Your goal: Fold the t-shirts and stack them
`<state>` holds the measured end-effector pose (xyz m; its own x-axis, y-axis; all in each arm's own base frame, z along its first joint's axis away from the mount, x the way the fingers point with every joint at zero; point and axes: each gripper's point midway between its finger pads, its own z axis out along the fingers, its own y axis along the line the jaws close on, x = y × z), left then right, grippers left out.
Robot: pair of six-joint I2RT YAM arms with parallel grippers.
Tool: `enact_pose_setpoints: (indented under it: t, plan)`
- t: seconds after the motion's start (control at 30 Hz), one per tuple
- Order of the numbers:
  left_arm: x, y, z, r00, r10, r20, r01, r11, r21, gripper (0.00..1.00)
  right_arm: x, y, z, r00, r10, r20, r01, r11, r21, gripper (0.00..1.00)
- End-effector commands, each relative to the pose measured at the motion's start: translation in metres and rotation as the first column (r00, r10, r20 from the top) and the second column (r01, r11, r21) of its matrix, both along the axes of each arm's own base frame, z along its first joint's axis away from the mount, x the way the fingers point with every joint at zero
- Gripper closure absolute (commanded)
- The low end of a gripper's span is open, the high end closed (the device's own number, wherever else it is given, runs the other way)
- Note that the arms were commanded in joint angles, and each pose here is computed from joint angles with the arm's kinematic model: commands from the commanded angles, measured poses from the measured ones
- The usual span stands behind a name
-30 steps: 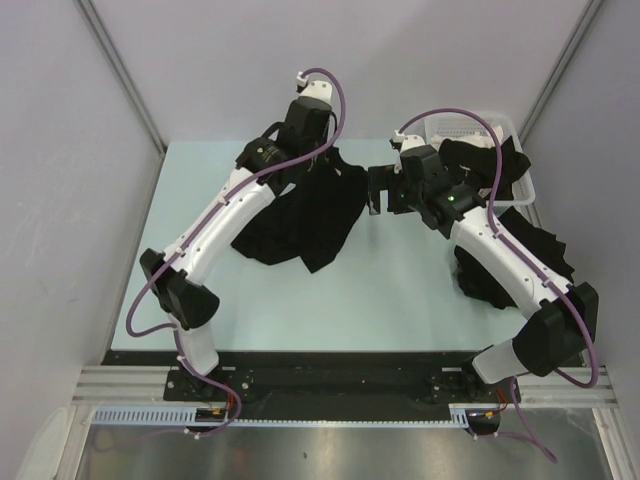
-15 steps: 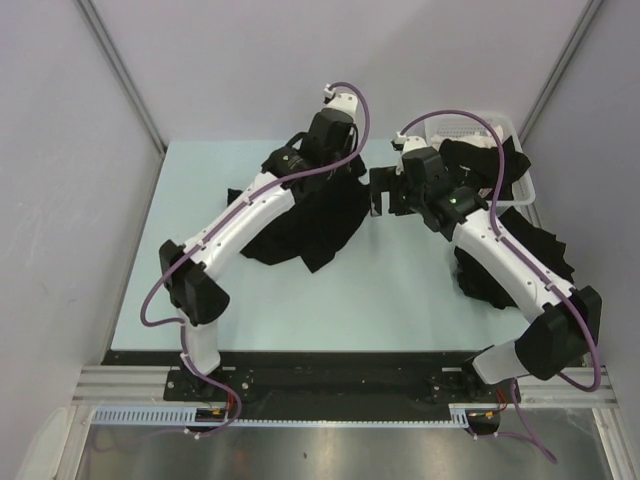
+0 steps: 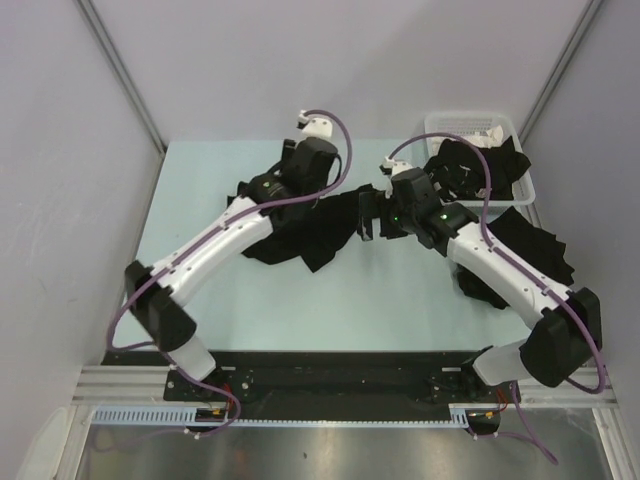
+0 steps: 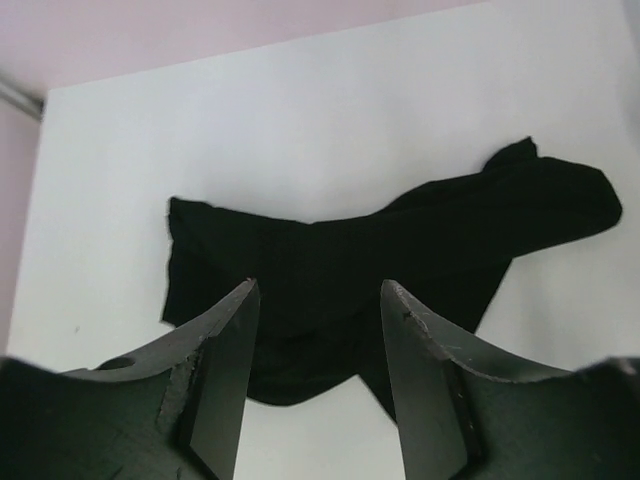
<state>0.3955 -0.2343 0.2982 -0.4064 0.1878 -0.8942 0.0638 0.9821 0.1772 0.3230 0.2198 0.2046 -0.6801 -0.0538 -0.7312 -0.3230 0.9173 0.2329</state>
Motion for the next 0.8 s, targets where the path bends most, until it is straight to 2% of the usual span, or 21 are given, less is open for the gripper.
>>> enact_pose_setpoints:
  t: [0.0,0.13,0.27,0.4,0.77]
  plan:
    - [-0.031,0.051,0.034,0.986,0.136,0.094,-0.131,0.99,-0.055,0.42,-0.006,0.031,-0.016,0.998,0.043,-0.049,-0.041,0.998,0.053,0.0]
    - [-0.063,0.077,0.043,0.98,0.175,0.092,-0.158,0.974,-0.164,0.42,-0.006,0.055,-0.031,0.996,0.092,-0.017,-0.091,0.996,0.01,0.0]
    - [-0.088,0.093,0.03,0.984,0.169,0.06,-0.153,0.966,-0.21,0.41,-0.012,0.085,-0.068,0.986,0.165,-0.023,-0.166,0.981,-0.099,0.0]
    - [-0.109,0.106,0.027,0.984,0.175,0.04,-0.158,0.95,-0.269,0.41,-0.021,0.113,-0.085,0.975,0.222,0.001,-0.22,0.964,-0.152,0.0]
    - [-0.148,0.134,0.02,0.983,0.182,-0.014,-0.177,0.933,-0.313,0.43,-0.002,0.147,-0.106,0.963,0.267,0.046,-0.247,0.935,-0.254,0.0]
